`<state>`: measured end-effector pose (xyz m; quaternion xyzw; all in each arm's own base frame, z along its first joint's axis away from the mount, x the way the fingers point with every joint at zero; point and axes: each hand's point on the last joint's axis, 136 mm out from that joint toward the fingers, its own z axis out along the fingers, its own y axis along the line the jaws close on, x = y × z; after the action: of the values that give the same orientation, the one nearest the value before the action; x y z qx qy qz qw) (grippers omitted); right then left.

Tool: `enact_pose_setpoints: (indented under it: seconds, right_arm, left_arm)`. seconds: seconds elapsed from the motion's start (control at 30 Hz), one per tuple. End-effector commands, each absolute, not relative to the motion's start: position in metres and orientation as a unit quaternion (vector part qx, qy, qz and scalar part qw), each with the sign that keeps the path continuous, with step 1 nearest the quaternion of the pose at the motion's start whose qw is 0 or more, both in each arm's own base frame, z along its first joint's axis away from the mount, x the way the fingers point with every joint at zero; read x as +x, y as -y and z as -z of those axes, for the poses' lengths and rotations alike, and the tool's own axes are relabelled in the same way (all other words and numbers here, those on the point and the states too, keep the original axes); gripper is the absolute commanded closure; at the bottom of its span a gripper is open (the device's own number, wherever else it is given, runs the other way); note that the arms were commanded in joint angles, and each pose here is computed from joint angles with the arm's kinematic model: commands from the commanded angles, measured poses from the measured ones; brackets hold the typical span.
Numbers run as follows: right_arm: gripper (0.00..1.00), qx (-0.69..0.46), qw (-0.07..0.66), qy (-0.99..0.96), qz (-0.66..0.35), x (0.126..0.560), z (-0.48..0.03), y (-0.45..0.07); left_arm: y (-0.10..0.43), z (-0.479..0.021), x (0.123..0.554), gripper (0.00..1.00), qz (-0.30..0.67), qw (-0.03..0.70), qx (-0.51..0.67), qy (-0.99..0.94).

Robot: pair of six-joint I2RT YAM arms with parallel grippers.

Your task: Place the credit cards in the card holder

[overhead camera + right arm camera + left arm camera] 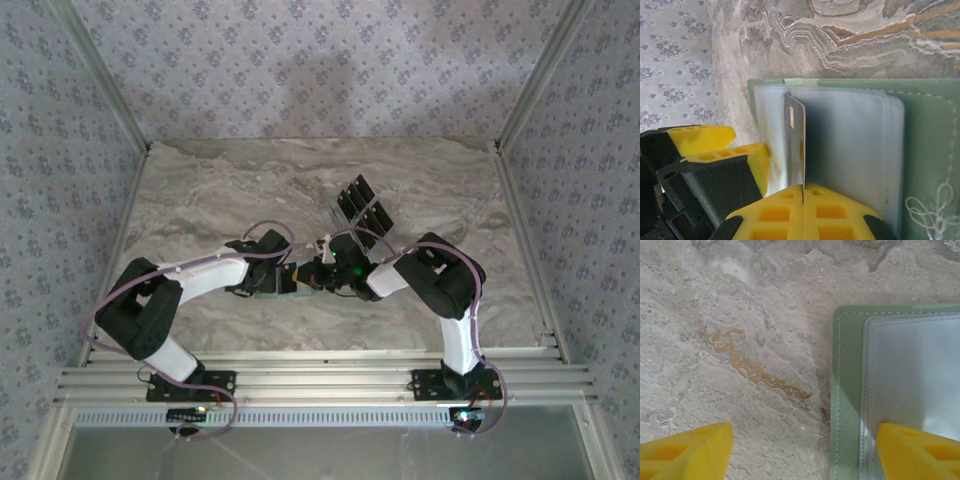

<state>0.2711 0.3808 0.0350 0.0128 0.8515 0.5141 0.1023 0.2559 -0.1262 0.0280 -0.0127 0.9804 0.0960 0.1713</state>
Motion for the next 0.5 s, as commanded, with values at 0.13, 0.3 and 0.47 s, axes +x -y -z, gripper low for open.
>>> enact_pose_setpoints:
  seconds: [0.13, 0.3, 0.47]
  right_arm:
    - [0.90, 0.016, 0.070, -0.870, -0.488, 0.258, -0.015, -0.381]
    - [0.64, 0.006, 0.079, -0.875, -0.477, 0.260, -0.027, -0.377]
    - [0.47, -0.015, 0.084, -0.891, -0.445, 0.261, -0.037, -0.369]
  left_arm:
    - [0.112, -0.016, 0.236, 0.23, -0.125, 0.130, -0.003, -0.984]
    - [0.110, -0.029, 0.241, 0.22, -0.112, 0.135, -0.021, -0.984]
    - [0.110, -0.047, 0.254, 0.22, -0.071, 0.149, -0.055, -0.985]
